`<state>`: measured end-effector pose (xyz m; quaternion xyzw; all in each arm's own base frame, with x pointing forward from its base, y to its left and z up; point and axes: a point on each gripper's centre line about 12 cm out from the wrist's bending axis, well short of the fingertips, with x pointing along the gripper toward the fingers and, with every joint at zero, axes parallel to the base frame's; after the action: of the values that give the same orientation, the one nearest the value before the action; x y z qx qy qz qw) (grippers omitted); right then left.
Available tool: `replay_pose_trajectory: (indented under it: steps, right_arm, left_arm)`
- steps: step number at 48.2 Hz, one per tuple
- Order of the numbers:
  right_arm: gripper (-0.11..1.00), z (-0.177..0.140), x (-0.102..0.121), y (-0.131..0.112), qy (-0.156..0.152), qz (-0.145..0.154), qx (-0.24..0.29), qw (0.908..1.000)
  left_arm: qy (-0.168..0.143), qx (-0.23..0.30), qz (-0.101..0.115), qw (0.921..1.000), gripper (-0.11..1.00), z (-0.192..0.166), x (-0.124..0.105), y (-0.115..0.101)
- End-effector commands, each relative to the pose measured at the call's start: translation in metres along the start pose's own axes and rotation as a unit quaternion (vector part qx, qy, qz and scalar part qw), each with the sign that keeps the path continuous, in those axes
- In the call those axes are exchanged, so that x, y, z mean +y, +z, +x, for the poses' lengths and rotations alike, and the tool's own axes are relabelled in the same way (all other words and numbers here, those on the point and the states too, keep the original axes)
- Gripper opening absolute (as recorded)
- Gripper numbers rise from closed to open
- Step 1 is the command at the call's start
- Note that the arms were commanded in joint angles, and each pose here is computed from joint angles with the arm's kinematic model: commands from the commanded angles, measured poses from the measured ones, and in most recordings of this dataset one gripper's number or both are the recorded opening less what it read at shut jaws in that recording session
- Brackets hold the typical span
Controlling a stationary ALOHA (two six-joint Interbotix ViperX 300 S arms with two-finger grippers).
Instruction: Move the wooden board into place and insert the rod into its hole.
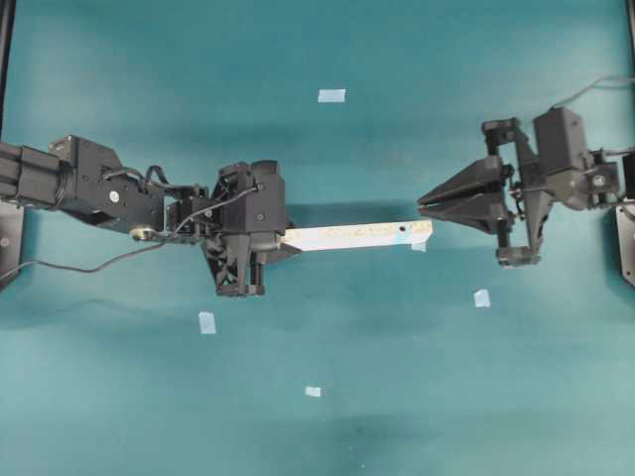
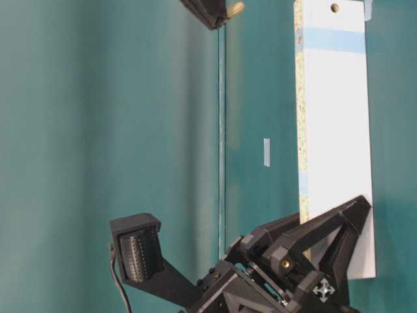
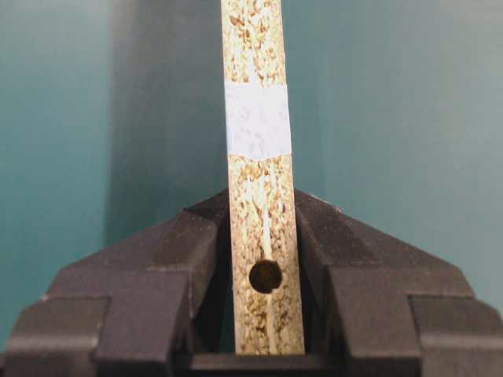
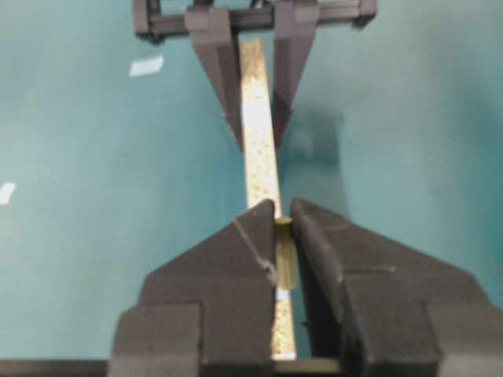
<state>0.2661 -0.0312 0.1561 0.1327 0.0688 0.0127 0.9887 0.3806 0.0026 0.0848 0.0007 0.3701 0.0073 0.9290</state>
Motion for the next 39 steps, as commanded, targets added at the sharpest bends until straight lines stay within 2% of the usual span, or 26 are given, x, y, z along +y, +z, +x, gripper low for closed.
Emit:
replay_pose_trajectory:
  steps: [1,17,25,39]
  right_arm:
    - [0.1,0.002,-0.001,0.001,0.007,-0.002,-0.024,0.9997]
    - [0.1,0.029,-0.008,-0.012,0.038,0.01,-0.056,0.9977]
    - [0.1,0.03,-0.005,-0.023,0.049,0.014,-0.042,0.9978]
    - [0.1,0.032,-0.002,-0.031,0.05,0.013,-0.018,0.9985]
  left_arm:
    - [0.0,-0.003,-0.002,1.0,0.21,-0.002,0.0,0.006]
    - [0.0,0.002,-0.003,1.0,0.21,-0.001,0.0,0.005]
    - [0.0,0.0,-0.005,1.0,0.21,-0.001,0.0,0.007]
    - [0.0,0.0,-0.004,1.0,0.21,-0.001,0.0,0.007]
